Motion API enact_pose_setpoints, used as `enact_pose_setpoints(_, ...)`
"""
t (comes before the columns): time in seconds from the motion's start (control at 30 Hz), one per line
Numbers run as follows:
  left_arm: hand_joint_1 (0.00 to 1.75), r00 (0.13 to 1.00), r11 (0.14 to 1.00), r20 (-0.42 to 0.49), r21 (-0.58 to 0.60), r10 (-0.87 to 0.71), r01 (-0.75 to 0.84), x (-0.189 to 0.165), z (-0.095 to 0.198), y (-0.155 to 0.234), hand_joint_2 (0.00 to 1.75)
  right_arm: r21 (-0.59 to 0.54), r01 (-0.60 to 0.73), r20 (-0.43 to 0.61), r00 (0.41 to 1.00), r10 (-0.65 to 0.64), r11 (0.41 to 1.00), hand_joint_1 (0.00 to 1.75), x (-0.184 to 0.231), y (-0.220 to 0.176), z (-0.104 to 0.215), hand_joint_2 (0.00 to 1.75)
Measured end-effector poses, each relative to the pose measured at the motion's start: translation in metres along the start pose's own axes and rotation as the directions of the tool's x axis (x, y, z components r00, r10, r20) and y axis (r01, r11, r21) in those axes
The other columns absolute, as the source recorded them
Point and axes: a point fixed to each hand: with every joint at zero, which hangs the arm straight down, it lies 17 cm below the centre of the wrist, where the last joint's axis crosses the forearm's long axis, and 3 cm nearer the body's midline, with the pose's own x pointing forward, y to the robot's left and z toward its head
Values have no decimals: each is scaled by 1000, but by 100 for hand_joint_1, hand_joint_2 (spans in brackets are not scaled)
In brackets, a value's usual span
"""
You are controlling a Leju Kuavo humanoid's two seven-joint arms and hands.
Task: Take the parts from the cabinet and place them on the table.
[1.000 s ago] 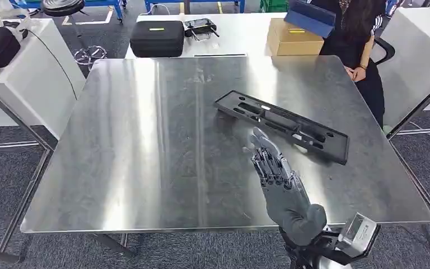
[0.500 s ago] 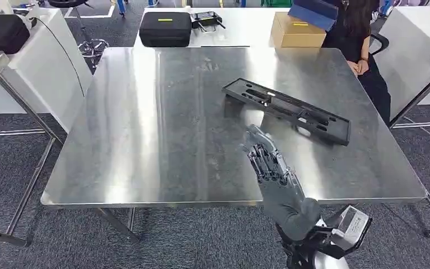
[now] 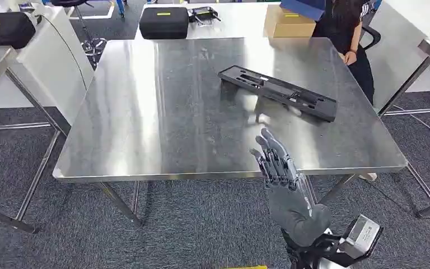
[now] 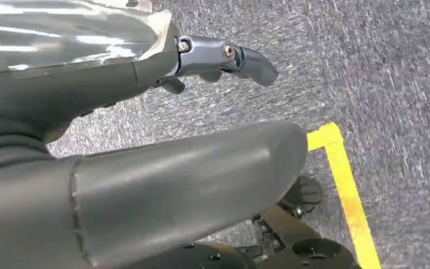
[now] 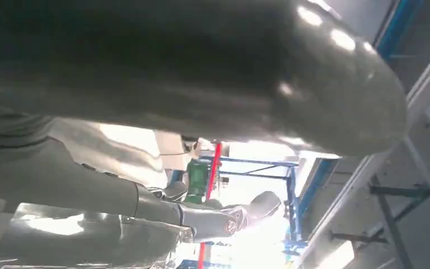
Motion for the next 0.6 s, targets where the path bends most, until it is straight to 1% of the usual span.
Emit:
enact_pose_setpoints(0.27,0,1000,1000,-2,9,10,-10,-1,-2,9,0,0,4,-8,1000,-4,1000,0,-2,1,-1,0)
enact_pose_setpoints(0.4,0,1000,1000,12,8,12,-12,8,-5,10,0,-2,3,-1,1000,-3,1000,0,0,0,-7,0)
enact_pose_setpoints(0.5,0,1000,1000,-3,7,11,-11,3,-4,10,0,-3,4,-6,1000,-4,1000,0,-1,0,-6,0)
enact_pose_setpoints(0.6,0,1000,1000,1,10,11,-11,5,-5,12,0,-4,2,-7,1000,-2,1000,0,-2,-2,-7,0)
